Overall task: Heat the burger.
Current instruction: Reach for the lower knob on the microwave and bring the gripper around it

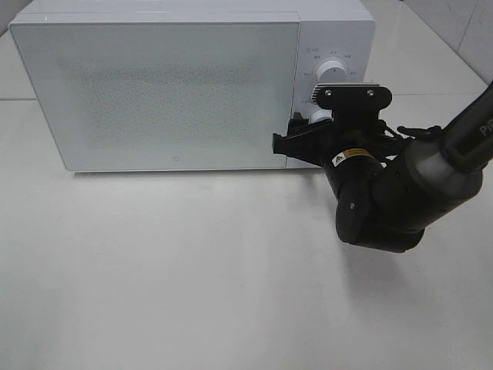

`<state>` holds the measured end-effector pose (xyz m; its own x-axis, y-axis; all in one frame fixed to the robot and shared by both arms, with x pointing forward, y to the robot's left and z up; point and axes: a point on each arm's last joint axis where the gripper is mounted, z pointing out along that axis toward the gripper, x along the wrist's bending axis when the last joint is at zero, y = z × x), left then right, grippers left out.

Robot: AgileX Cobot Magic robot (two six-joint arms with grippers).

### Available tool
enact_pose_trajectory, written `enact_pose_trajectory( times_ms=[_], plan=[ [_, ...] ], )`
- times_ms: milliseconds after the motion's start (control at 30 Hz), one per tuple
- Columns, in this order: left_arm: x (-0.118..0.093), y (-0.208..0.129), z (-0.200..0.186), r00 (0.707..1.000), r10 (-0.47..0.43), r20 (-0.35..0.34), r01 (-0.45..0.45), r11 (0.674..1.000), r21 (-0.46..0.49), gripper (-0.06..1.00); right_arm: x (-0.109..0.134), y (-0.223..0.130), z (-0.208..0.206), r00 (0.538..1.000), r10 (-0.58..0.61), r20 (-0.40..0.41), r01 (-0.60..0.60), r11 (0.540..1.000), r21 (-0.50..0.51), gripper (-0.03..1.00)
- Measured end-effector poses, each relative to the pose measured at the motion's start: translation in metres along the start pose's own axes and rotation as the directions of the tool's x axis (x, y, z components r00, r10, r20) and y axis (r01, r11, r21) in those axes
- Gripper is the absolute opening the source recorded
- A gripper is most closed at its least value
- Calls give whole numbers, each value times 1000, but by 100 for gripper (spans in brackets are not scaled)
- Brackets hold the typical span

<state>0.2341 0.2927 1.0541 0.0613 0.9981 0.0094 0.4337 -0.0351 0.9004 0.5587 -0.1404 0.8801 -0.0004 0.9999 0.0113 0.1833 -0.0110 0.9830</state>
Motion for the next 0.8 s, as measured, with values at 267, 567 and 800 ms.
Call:
enact_pose_trajectory(
  times_ms=[267,567,800],
  plan=[
    [0,0,0,1000,0,0,0,1000,0,99,0,0,0,1000,0,-1,0,1000,0,73],
    [0,0,0,1000,0,0,0,1000,0,99,0,0,0,1000,-1,-3,1,1000,-1,47],
    [0,0,0,1000,0,0,0,1000,0,99,0,0,0,1000,-2,-3,2,1000,0,41]
  ],
)
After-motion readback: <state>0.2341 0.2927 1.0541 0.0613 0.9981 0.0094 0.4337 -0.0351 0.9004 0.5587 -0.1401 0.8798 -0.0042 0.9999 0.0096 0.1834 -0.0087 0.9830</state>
